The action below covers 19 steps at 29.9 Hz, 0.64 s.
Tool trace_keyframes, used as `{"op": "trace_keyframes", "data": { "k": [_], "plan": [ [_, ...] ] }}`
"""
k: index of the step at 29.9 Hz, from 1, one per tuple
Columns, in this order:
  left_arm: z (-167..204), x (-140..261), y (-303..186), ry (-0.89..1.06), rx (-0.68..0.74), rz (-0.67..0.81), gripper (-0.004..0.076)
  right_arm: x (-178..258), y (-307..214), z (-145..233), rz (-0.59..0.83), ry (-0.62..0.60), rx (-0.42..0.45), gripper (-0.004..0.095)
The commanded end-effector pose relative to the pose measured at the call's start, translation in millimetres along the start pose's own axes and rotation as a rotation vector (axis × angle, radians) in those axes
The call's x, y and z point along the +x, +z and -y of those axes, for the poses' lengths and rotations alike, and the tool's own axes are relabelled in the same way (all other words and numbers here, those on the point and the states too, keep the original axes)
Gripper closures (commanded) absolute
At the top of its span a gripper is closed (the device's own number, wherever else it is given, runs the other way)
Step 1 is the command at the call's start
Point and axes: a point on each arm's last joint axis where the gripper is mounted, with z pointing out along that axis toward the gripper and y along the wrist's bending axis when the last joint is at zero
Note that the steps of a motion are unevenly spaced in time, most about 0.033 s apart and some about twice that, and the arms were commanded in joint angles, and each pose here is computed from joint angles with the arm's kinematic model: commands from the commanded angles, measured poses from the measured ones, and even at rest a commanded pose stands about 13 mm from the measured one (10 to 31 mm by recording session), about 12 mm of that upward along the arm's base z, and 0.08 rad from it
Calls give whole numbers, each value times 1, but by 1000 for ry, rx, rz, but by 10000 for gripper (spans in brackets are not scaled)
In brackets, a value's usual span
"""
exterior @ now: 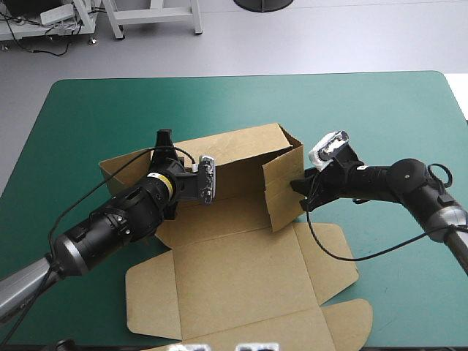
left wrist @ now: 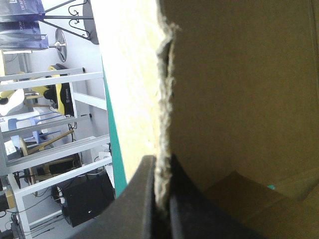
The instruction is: Fold the box
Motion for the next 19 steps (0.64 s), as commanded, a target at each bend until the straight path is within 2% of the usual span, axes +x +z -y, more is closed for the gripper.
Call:
{"op": "trace_keyframes", "data": {
  "k": [1,11,19],
  "plan": [
    [-4,-8,-7,-69,-3,78,729,-13,-13,-4,72,-19,5,403],
    [-5,-8,-7,-79,-18,83,729,-13,-2,-5,73,-75,-7,400],
    [-11,-6,-7,-129,-85,68,729,-22,10,-17,107,-140,66,401]
  ]
}}
